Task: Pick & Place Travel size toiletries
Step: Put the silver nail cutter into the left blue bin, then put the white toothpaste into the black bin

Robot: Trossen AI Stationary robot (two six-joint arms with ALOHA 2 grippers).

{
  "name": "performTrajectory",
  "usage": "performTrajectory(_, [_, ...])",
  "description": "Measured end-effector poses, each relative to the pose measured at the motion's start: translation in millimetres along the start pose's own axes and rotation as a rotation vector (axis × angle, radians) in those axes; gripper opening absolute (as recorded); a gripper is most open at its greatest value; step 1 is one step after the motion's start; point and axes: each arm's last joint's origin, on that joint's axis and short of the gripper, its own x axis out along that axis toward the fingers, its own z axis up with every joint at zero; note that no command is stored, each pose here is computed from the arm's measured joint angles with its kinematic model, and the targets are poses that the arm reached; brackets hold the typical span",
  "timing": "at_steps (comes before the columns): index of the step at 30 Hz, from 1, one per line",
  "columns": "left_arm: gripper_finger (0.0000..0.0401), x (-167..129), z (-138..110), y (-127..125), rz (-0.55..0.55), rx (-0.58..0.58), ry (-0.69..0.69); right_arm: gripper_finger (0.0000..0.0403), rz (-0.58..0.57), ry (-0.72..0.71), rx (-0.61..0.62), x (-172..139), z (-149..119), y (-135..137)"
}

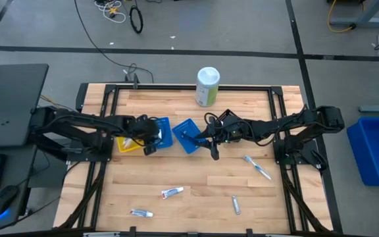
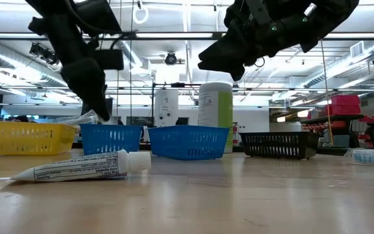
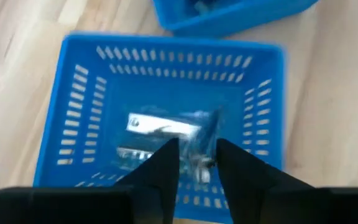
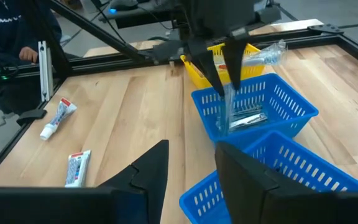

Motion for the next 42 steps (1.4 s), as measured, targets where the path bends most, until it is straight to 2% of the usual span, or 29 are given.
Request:
performTrajectory(4, [0.0143, 11.6, -0.9, 4.0, 0.055, 0.023, 0.04, 0.0135, 0.0, -0.001, 0.0, 0.1, 0.0, 0.0])
performTrajectory(7, [0.0158, 15.9, -0.3, 5.8, 0.142, 0.06, 0.038, 0.0133, 0.0, 0.0, 0.0, 0.1, 0.0, 0.0])
performTrajectory(9, [0.0164, 15.9, 2.1, 6.7, 0.183, 0.078, 0.011, 0.0134, 0.0, 0.0, 0.0, 0.1, 0.0, 0.0])
performTrajectory(12, [0.0168, 15.5, 7.3, 5.5, 0.182, 0.086, -0.042, 0.0136, 0.0, 0.0, 0.0, 0.1, 0.0, 0.0])
performTrajectory(15, [0.0168, 13.3, 16.0, 1.2, 0.13, 0.069, -0.136, 0.0138, 0.0, 0.001, 0.0, 0.1, -0.1, 0.0])
performTrajectory(22, [0.0156, 5.6, 36.7, -17.6, -0.101, 0.061, -0.366, 0.0142, -0.003, 0.029, 0.003, 0.0, -2.9, -0.3])
performTrajectory(27, [0.0149, -2.3, 46.0, -31.5, -0.208, 0.076, -0.495, 0.0135, -0.003, 0.036, 0.004, 0.1, -3.6, -0.4])
performTrajectory(36, [0.0145, -8.0, 41.7, -52.8, -0.331, -0.013, -0.483, 0.0137, -0.004, 0.045, 0.005, 0.0, -4.6, -0.5])
performTrajectory(42, [0.0145, -12.7, 36.4, -68.0, -0.376, 0.027, -0.48, 0.0134, -0.004, 0.048, 0.014, 0.1, -4.9, -0.3])
